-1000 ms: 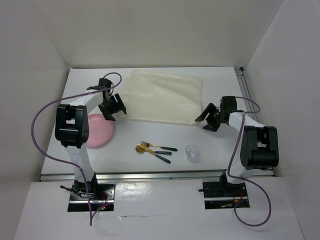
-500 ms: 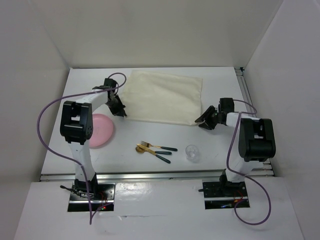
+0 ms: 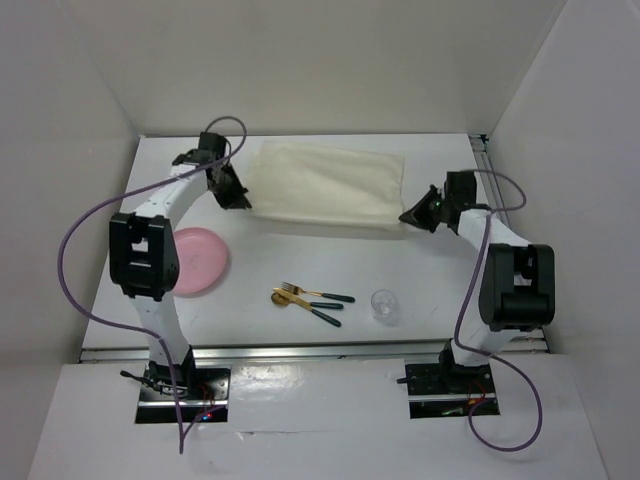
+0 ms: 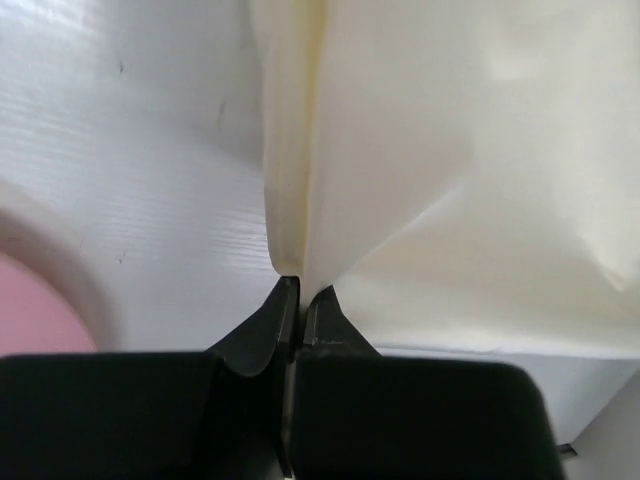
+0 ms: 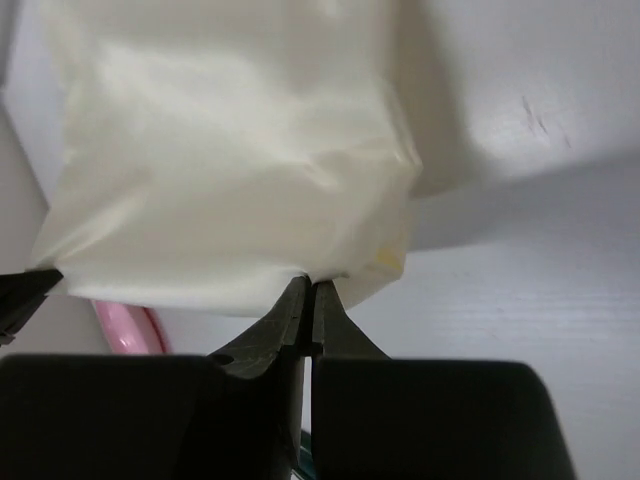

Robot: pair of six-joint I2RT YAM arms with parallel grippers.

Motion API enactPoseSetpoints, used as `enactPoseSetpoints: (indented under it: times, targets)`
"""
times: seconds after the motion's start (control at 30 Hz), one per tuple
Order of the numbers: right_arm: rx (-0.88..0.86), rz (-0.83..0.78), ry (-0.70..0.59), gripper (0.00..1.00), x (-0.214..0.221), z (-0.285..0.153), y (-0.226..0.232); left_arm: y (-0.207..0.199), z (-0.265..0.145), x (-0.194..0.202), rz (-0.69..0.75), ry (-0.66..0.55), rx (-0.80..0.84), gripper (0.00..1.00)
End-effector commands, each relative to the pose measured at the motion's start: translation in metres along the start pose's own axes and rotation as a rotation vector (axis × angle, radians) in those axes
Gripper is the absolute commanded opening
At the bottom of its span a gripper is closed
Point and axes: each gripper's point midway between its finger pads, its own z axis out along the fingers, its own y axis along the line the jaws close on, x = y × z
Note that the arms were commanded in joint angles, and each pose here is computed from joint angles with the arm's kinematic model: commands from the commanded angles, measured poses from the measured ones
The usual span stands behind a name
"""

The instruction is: Set the dinner table for one person

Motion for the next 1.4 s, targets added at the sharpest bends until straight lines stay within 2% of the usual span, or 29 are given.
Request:
enactPoseSetpoints:
  times: [0.0, 0.13, 0.17, 0.27, 0.3, 0.4, 0.5, 0.67, 0.77, 0.87, 0.97, 1.03, 1.07, 1.13, 1.17, 1.2, 1.23, 1.3, 1.37]
  targets:
    - [-0.094, -0.15, -0.211, 0.0, -0.059, -0.056, 0.067, -0.048, -0.094, -0.052, 0.078, -0.228, 0.133, 0.0]
    - [-0.157, -0.237, -0.31, 0.0, -0.081, -0.105, 0.106, -0.074, -0.161, -0.068, 0.122, -0.345, 0.223, 0.0]
    - [-0.19, -0.266, -0.354, 0.0, -0.087, -0.126, 0.122, -0.083, -0.189, -0.072, 0.131, -0.4, 0.263, 0.0]
    - [-0.202, -0.306, -0.408, 0.0, -0.089, -0.157, 0.135, -0.086, -0.225, -0.069, 0.149, -0.451, 0.296, 0.0]
    - [-0.213, -0.33, -0.448, 0.0, -0.09, -0.178, 0.145, -0.091, -0.253, -0.067, 0.157, -0.502, 0.332, 0.0]
    - [-0.236, -0.376, -0.526, 0.0, -0.091, -0.22, 0.163, -0.09, -0.301, -0.057, 0.175, -0.581, 0.373, 0.0]
    - [-0.27, -0.407, -0.597, 0.0, -0.091, -0.258, 0.18, -0.089, -0.338, -0.05, 0.18, -0.65, 0.409, 0.0]
    - [-0.302, -0.434, -0.646, 0.0, -0.09, -0.29, 0.196, -0.082, -0.382, -0.036, 0.189, -0.726, 0.432, 0.0]
    - [-0.309, -0.428, -0.635, 0.0, -0.095, -0.282, 0.198, -0.084, -0.38, -0.037, 0.194, -0.73, 0.447, 0.0]
    - [-0.361, -0.45, -0.541, 0.0, -0.086, -0.255, 0.199, -0.089, -0.347, -0.042, 0.2, -0.653, 0.432, 0.0]
    - [-0.411, -0.532, -0.362, 0.0, -0.065, -0.216, 0.197, -0.098, -0.332, -0.046, 0.21, -0.628, 0.439, 0.0]
    - [-0.436, -0.583, -0.214, 0.0, -0.033, -0.179, 0.199, -0.103, -0.324, -0.049, 0.215, -0.618, 0.44, 0.0]
    - [-0.44, -0.62, -0.17, 0.03, -0.019, -0.166, 0.2, -0.105, -0.323, -0.049, 0.228, -0.615, 0.444, 0.0]
    - [-0.486, -0.701, -0.045, 0.18, 0.028, -0.134, 0.214, -0.108, -0.33, -0.052, 0.229, -0.626, 0.452, 0.0]
    - [-0.511, -0.741, -0.002, 0.44, 0.045, -0.123, 0.218, -0.109, -0.327, -0.054, 0.24, -0.625, 0.446, 0.0]
    - [-0.523, -0.765, 0.029, 0.51, 0.057, -0.115, 0.222, -0.109, -0.322, -0.056, 0.239, -0.618, 0.441, 0.0]
    - [-0.502, -0.776, 0.087, 0.53, 0.072, -0.092, 0.217, -0.109, -0.325, -0.055, 0.239, -0.618, 0.441, 0.0]
    - [-0.513, -0.835, 0.179, 0.55, 0.113, -0.075, 0.222, -0.109, -0.325, -0.055, 0.248, -0.62, 0.438, 0.0]
    - [-0.565, -0.905, 0.208, 0.55, 0.142, -0.056, 0.231, -0.109, -0.328, -0.057, 0.246, -0.633, 0.436, 0.0]
